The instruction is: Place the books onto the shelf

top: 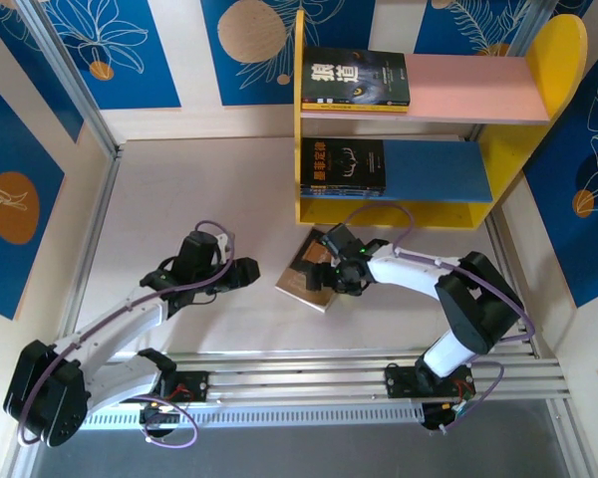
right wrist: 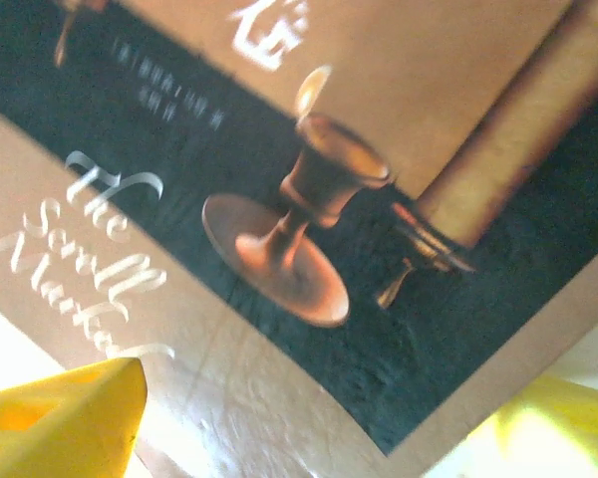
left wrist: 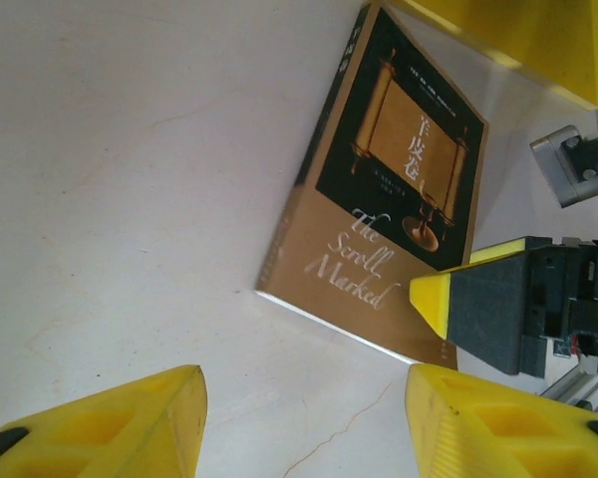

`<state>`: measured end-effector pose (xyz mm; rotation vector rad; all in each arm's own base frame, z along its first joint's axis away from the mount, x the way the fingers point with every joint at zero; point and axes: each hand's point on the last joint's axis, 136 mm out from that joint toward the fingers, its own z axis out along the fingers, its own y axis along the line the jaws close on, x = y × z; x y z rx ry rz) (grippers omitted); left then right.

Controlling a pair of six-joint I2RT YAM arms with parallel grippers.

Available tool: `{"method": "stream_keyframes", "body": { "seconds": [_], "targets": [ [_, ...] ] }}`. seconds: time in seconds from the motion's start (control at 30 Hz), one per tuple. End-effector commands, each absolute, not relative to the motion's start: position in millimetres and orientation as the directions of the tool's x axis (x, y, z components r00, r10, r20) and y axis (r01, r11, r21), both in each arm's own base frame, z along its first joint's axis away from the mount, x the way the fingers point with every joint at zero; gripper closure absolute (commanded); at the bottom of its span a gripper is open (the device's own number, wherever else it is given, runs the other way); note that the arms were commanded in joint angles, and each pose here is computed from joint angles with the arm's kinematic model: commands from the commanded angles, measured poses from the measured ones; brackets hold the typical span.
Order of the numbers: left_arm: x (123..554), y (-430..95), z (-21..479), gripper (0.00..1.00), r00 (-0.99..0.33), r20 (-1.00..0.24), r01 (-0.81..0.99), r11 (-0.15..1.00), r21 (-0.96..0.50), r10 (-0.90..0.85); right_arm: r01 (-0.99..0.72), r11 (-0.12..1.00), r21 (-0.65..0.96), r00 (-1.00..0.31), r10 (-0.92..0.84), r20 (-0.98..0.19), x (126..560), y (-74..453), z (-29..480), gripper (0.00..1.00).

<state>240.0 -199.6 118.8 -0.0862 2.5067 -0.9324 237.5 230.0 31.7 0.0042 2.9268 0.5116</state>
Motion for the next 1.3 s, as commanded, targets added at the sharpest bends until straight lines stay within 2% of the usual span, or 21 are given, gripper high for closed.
{"method": "stream_keyframes", "body": {
  "seconds": [0.0, 0.27, 0.6, 0.83, 1.07, 1.17, 1.27],
  "targets": [
    [242, -202, 116, 0.44, -0.888, -0.412, 0.114, 0.770, -0.628, -0.204, 0.010, 0.952, 0.305, -0.981, 0.069, -0.183, 246, 222, 37, 0.18],
    [245, -205, 117, 0.44, -0.890, -0.414, 0.123, 0.771, -0.624, -0.193, 0.091, 0.946, 0.310, -0.974, 0.150, -0.171, 247, 191, 35, 0.17],
    [248, -208, 113, 0.44, -0.896, -0.403, 0.120, 0.772, -0.625, -0.187, 0.064, 0.934, 0.351, -0.973, 0.136, -0.184, 266, 214, 26, 0.18],
    [248, -208, 109, 0.44, -0.899, -0.397, 0.114, 0.776, -0.620, -0.184, -0.104, 0.941, 0.321, -0.974, -0.031, -0.223, 256, 252, 21, 0.23],
    [246, -206, 111, 0.45, -0.896, -0.402, 0.116, 0.778, -0.618, -0.186, -0.296, 0.908, 0.295, -0.943, -0.229, -0.242, 228, 282, 17, 0.36],
    [246, -206, 110, 0.45, -0.897, -0.400, 0.115, 0.777, -0.619, -0.186, -0.369, 0.886, 0.279, -0.918, -0.302, -0.256, 215, 290, 18, 0.38],
    [246, -206, 110, 0.45, -0.897, -0.400, 0.114, 0.776, -0.620, -0.188, -0.368, 0.896, 0.250, -0.919, -0.310, -0.243, 211, 285, 16, 0.38]
  ]
}}
